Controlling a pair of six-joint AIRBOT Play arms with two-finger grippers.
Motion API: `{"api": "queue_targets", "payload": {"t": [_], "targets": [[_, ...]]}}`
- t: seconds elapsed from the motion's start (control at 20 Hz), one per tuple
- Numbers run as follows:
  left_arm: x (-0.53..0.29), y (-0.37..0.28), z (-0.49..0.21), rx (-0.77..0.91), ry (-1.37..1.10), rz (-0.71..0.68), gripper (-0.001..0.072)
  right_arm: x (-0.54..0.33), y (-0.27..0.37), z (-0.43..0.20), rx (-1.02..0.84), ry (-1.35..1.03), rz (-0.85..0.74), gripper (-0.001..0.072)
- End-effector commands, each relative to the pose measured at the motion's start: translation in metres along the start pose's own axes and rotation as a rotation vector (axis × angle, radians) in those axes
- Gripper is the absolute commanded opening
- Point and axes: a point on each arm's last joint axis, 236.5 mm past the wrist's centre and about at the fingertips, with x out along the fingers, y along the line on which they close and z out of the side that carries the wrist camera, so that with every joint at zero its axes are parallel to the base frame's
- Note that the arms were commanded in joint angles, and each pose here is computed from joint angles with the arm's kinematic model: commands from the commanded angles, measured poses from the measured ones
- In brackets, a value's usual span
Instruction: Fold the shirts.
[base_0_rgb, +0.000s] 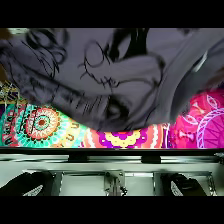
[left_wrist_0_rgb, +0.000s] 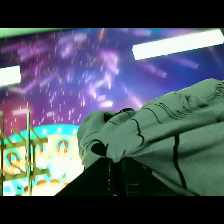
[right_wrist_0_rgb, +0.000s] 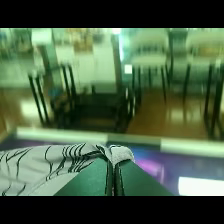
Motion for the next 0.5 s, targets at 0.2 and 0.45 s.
{"api": "queue_targets", "payload": {"t": [0.2, 0.45], "targets": [[0.126, -0.041, -0.165, 0.125, 0.554, -0.004, 0.0067, 0.068, -0.026, -0.205, 0.072, 0.688, 0.0, 0.0092], [0.12, -0.08, -0.181, 0.118, 0.602, -0.141, 0.0067, 0.183, -0.012, -0.154, 0.316, 0.298, 0.122, 0.0092]]}}
